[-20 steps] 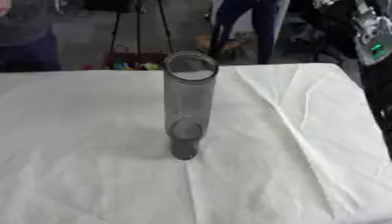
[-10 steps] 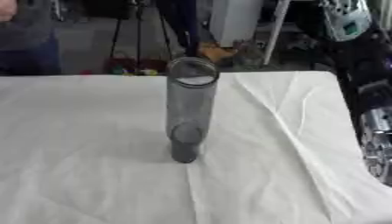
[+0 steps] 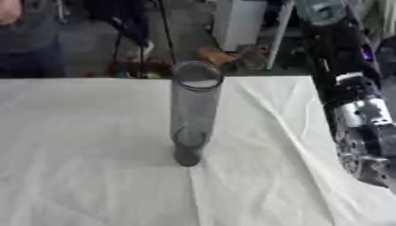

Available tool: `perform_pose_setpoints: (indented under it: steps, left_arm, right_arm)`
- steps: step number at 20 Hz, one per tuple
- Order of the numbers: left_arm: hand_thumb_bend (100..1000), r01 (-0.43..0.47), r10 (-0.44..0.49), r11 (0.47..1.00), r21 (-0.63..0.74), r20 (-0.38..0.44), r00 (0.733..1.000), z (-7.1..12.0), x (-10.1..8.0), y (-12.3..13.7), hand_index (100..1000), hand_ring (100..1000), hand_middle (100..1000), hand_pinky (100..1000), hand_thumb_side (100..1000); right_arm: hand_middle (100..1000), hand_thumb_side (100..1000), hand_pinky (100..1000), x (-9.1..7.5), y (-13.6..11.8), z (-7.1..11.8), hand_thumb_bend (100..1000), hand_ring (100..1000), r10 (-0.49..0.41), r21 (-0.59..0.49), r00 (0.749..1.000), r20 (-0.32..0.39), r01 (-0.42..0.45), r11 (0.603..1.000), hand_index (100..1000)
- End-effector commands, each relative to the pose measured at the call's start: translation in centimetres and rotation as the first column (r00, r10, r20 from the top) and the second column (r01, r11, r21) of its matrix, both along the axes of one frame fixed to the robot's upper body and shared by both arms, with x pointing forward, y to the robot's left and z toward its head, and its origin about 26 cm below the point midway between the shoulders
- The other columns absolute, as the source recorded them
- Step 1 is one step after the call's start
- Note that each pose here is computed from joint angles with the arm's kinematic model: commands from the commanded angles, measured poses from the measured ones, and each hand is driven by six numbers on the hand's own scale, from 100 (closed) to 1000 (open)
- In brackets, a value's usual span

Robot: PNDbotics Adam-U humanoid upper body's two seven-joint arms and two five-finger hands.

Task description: Arrange flowers into the vase.

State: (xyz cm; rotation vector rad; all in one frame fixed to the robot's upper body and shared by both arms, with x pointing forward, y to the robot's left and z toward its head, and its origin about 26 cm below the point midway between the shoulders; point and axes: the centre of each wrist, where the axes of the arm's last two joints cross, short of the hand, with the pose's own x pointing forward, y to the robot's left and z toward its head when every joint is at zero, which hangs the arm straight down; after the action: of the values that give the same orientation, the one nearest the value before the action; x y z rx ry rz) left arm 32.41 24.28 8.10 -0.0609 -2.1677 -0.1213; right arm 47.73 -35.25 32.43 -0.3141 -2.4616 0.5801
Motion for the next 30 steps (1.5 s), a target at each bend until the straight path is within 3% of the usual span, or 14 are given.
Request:
perform_pose_setpoints:
  steps: [1, 8, 17, 25, 30]
  left_arm:
    - [968, 0.013, -0.013, 1.000, 0.002, 0.017, 1.000, 0.5, 0.1, -0.1, 790, 931, 645, 707, 783]
    - [969, 0.018, -0.018, 1.000, -0.001, 0.011, 1.000, 0.4, 0.0, -0.2, 790, 929, 645, 706, 783]
    - [968, 0.011, -0.011, 1.000, -0.002, 0.004, 1.000, 0.2, 0.0, -0.1, 790, 929, 646, 706, 784]
    - [967, 0.005, -0.005, 1.000, 0.000, -0.005, 1.000, -0.1, 0.0, 0.0, 790, 930, 646, 706, 784]
    - [968, 0.004, -0.004, 1.000, -0.001, -0.013, 1.000, -0.4, -0.1, 0.0, 791, 930, 647, 706, 784]
  right_arm:
    - [100, 844, 100, -0.7, 1.4, 2.9, 100, 100, 0.107, 0.032, 0.994, 0.035, -0.108, 0.994, 178]
    - [100, 867, 100, -0.8, 4.6, 3.8, 100, 100, 0.296, 0.095, 0.955, -0.013, -0.294, 0.951, 183]
    - [100, 882, 100, -0.8, 7.0, 2.8, 100, 100, 0.474, 0.088, 0.875, -0.095, -0.467, 0.880, 188]
    - [100, 898, 100, -0.4, 7.6, 1.3, 100, 100, 0.586, 0.054, 0.791, -0.175, -0.587, 0.808, 193]
    - [100, 926, 100, -0.4, 8.6, 0.9, 100, 100, 0.655, 0.096, 0.723, -0.220, -0.652, 0.752, 197]
